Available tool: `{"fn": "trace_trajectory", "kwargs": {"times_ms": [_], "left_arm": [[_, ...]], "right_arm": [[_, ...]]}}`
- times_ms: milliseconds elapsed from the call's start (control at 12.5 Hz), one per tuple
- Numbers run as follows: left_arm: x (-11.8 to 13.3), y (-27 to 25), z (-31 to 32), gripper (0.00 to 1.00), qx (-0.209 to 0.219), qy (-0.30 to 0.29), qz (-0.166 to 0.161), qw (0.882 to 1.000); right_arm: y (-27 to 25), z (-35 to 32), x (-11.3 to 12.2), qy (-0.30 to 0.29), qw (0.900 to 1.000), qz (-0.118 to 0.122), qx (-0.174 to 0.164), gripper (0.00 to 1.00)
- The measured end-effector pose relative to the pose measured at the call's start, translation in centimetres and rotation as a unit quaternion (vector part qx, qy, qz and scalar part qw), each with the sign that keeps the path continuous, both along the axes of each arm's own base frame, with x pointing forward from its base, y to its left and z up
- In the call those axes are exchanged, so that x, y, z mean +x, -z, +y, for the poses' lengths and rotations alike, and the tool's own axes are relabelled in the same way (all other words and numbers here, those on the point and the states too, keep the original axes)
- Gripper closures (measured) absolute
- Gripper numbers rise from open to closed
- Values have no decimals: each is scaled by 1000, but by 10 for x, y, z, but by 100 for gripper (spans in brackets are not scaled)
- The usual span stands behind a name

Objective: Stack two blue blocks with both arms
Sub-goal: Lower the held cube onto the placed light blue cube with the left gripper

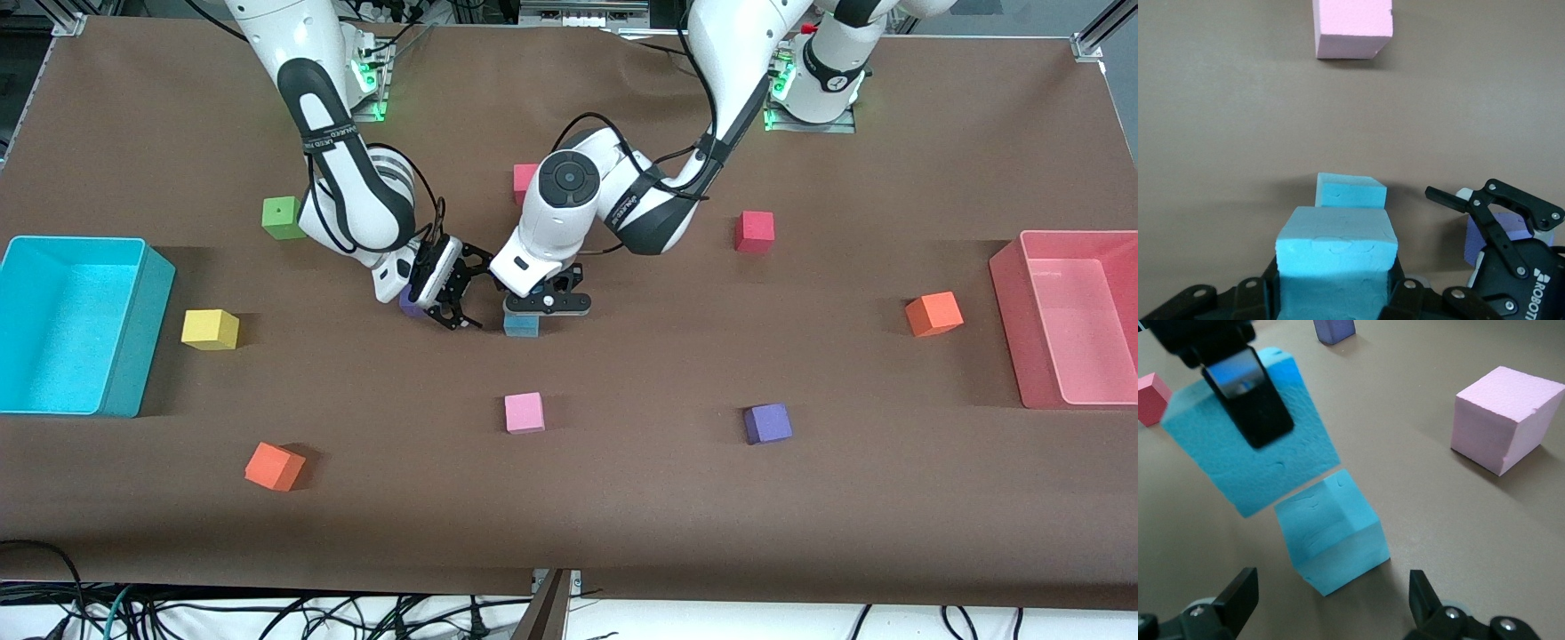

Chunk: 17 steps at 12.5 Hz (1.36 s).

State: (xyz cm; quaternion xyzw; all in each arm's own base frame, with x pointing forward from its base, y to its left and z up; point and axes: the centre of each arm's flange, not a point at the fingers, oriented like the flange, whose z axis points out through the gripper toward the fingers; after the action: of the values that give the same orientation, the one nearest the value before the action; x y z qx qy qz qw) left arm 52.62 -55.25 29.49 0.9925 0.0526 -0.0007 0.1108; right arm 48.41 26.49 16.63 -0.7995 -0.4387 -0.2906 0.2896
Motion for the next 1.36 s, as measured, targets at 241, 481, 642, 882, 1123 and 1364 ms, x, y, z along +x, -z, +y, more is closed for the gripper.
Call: {"fn": "trace_trajectory", "kwargs": {"times_ms": [241, 481, 642, 882, 1123, 1364], "left_arm": [[4, 6, -7, 41, -2, -2, -4, 1000], [4, 17, -10, 41, 4, -3, -4, 1000], [5, 21, -9, 41, 6, -4, -4, 1000], [5, 26, -9, 41, 10, -5, -3, 1000], [-1, 34, -14, 41, 14, -6, 1, 1000], [-2, 34, -15, 34, 14, -13, 2, 1000]], "right_arm": [[0, 0, 0, 0, 1000, 0, 0, 0], [0, 0, 0, 0, 1000, 0, 0, 0], [0, 0, 0, 0, 1000, 0, 0, 0], [0, 0, 0, 0, 1000, 0, 0, 0], [0, 0, 0, 0, 1000, 0, 0, 0], [0, 0, 0, 0, 1000, 0, 0, 0]]}}
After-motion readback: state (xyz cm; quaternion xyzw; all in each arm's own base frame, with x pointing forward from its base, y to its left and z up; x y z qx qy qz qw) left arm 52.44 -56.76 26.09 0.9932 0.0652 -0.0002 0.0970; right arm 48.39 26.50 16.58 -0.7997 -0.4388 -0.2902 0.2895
